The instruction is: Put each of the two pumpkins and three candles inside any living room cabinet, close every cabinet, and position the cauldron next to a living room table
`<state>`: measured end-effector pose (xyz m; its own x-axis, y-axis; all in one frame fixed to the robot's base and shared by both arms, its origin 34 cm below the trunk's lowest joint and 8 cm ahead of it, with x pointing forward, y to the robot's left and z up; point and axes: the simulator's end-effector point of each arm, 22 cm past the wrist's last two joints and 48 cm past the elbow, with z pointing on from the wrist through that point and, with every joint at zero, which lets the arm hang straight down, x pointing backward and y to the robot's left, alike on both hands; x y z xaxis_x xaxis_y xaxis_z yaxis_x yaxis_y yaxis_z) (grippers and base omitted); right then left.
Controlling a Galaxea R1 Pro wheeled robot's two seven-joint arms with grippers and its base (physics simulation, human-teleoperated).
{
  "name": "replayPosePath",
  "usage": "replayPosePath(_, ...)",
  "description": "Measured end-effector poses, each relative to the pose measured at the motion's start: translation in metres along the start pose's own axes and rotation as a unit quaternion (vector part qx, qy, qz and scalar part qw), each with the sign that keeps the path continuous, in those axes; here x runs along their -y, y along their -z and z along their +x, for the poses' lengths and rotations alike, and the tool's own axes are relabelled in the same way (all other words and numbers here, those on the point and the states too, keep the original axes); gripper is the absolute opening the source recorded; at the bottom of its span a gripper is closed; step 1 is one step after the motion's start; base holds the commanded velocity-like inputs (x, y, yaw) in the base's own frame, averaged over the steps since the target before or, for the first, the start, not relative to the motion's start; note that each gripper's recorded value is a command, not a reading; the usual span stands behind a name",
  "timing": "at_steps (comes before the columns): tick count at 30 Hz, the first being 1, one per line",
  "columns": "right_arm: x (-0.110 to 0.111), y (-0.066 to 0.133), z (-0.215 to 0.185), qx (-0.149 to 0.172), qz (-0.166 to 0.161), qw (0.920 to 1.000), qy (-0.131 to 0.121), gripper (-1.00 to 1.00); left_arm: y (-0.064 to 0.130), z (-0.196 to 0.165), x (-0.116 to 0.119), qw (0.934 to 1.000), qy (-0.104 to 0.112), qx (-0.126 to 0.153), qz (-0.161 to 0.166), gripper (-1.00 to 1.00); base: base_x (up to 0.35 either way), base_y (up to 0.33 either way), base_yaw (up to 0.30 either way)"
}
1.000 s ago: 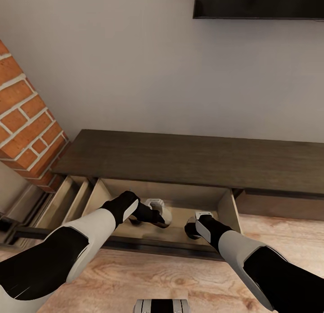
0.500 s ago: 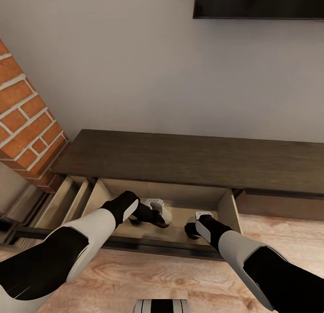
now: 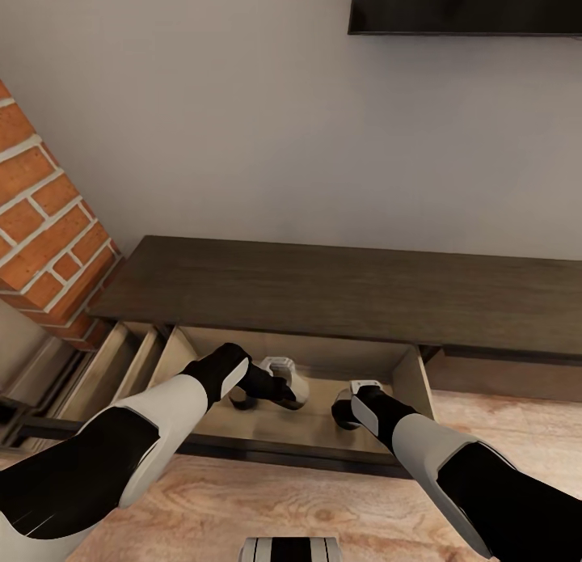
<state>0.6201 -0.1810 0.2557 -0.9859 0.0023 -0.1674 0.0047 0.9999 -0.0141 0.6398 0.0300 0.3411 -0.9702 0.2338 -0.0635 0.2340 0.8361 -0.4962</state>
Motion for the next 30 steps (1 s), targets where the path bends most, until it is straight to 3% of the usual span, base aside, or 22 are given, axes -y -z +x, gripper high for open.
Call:
replayPosePath(22, 0.0004, -0.005, 0.0044, -0.005, 0.0, 1.0, 0.0, -1.0, -0.0053, 0.0032, -0.0023, 1.0, 0.003, -0.005, 0.001, -1.0, 0.0, 0.0, 0.026)
replayPosePath(23, 0.0004, -0.0051, 0.0046, -0.005, 0.0, 1.0, 0.0, 1.0, -0.0053, 0.0032, -0.0023, 1.0, 0.003, -0.005, 0.001, -1.0, 0.0, 0.0, 0.002)
replayPosePath(30, -0.0004, -0.005, 0.0049, -0.006, 0.0, 1.0, 0.0, 1.0, -0.0053, 0.0032, -0.0023, 1.0, 0.003, -0.005, 0.001, -1.0, 0.0, 0.0, 0.0)
